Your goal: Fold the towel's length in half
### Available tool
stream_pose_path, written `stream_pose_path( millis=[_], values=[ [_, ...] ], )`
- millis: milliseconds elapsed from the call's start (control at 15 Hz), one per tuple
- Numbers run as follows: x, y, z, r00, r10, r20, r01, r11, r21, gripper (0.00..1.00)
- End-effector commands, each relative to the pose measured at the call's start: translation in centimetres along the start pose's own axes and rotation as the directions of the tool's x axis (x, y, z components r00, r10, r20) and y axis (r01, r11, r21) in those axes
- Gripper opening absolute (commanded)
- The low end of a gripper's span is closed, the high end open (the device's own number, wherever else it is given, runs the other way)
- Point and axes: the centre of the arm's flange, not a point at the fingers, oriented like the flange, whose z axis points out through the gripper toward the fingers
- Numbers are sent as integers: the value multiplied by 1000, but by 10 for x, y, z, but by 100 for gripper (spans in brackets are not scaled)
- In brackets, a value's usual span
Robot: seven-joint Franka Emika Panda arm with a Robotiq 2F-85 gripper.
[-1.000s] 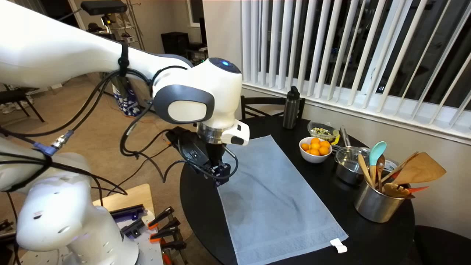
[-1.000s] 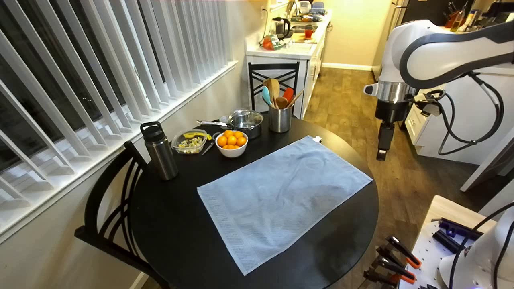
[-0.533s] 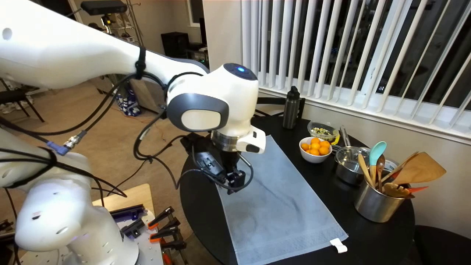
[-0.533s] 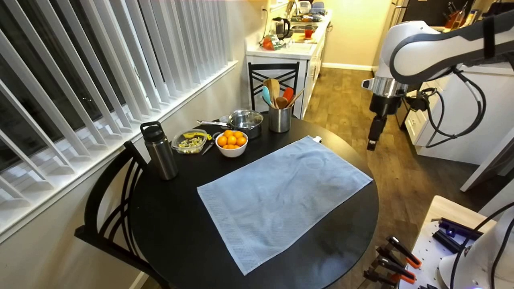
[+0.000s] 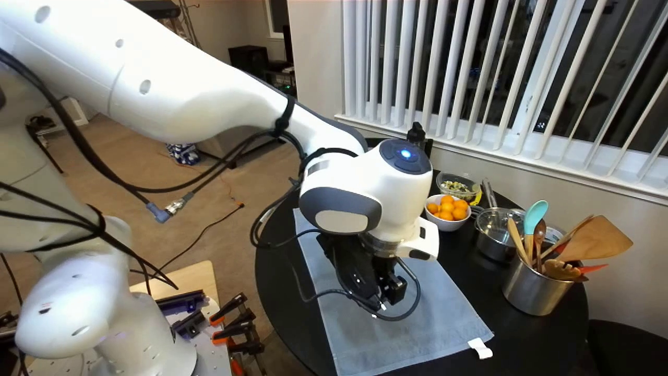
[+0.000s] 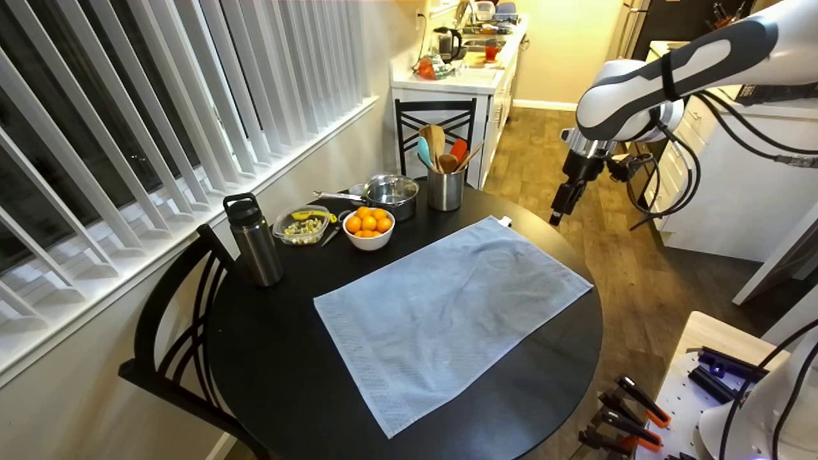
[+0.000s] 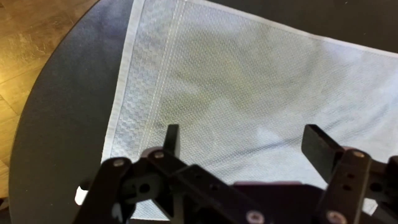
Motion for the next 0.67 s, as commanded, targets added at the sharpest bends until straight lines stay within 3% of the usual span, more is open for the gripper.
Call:
stream_pose_path(
  millis=[0,67,133,333,600],
  values=[
    [19,41,25,999,-10,-35,10,1000,-1,100],
    [20,51,30,999,-10,-34,10,1000,-4,100],
    [8,28,20,1000,7,-15,-7,1000,-10,100],
    [12,47,30,1000,13,-6,-13,1000,-15,100],
    [15,45,29,1000,5,-7,-5,1000,-17,100]
  ],
)
